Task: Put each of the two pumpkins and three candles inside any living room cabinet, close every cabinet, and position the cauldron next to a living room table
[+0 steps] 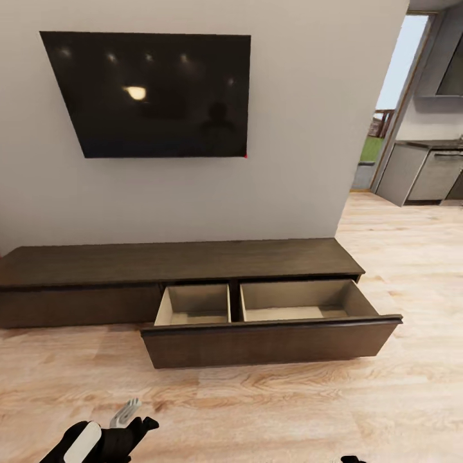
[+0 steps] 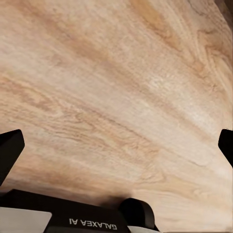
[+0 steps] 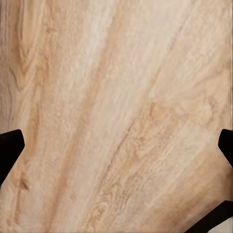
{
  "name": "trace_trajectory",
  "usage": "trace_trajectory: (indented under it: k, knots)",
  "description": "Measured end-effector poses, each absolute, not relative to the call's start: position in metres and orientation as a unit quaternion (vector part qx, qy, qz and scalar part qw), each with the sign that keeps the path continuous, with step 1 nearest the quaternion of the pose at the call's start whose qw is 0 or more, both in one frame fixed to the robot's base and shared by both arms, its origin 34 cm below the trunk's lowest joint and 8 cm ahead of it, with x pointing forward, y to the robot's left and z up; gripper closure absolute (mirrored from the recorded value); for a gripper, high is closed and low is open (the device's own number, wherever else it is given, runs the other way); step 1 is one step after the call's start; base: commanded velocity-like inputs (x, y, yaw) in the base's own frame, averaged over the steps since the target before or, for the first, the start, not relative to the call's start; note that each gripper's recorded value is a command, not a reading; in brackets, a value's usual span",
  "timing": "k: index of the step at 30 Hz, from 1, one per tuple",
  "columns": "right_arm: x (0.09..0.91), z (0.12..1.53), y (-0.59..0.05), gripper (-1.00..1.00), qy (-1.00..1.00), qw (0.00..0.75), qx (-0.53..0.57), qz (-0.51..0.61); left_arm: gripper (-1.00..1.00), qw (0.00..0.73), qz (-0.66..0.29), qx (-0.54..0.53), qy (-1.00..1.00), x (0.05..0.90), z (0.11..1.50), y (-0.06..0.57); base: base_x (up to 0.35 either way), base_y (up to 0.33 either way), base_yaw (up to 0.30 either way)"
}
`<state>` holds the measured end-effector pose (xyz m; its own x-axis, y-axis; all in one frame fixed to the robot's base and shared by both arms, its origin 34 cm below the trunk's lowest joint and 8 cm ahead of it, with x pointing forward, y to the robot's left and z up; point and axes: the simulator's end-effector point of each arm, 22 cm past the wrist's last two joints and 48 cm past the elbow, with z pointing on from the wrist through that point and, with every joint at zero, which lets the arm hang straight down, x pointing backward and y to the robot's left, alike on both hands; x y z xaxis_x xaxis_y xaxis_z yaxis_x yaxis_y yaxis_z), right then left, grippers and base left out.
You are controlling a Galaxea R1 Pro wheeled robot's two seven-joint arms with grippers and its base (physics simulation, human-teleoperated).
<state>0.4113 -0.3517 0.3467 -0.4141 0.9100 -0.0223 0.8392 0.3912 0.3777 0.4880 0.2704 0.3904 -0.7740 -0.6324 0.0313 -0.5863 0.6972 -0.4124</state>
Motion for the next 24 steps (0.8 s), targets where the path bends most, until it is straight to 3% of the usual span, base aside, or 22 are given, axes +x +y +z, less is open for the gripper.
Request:
trace_trajectory:
  k: [6, 14, 24]
  knots:
    - [0.414, 0.346, -0.359, -1.00, 0.834, 0.126, 0.519, 0.140, -1.00, 0.054, -0.202, -0.332, 0.920, 0.486, 0.388, 0.271, 0.000, 0.000, -0.224]
    - [0.475, 0.376, -0.382, -1.00, 0.904, 0.194, 0.378, 0.051, -1.00, 0.074, -0.144, -0.298, 0.941, 0.475, 0.370, 0.288, 0.000, 0.000, -0.223]
    - [0.458, 0.384, -0.360, -1.00, 0.925, 0.140, 0.329, -0.126, -1.00, 0.041, -0.070, -0.281, 0.956, 0.449, 0.353, 0.289, 0.000, 0.000, -0.174]
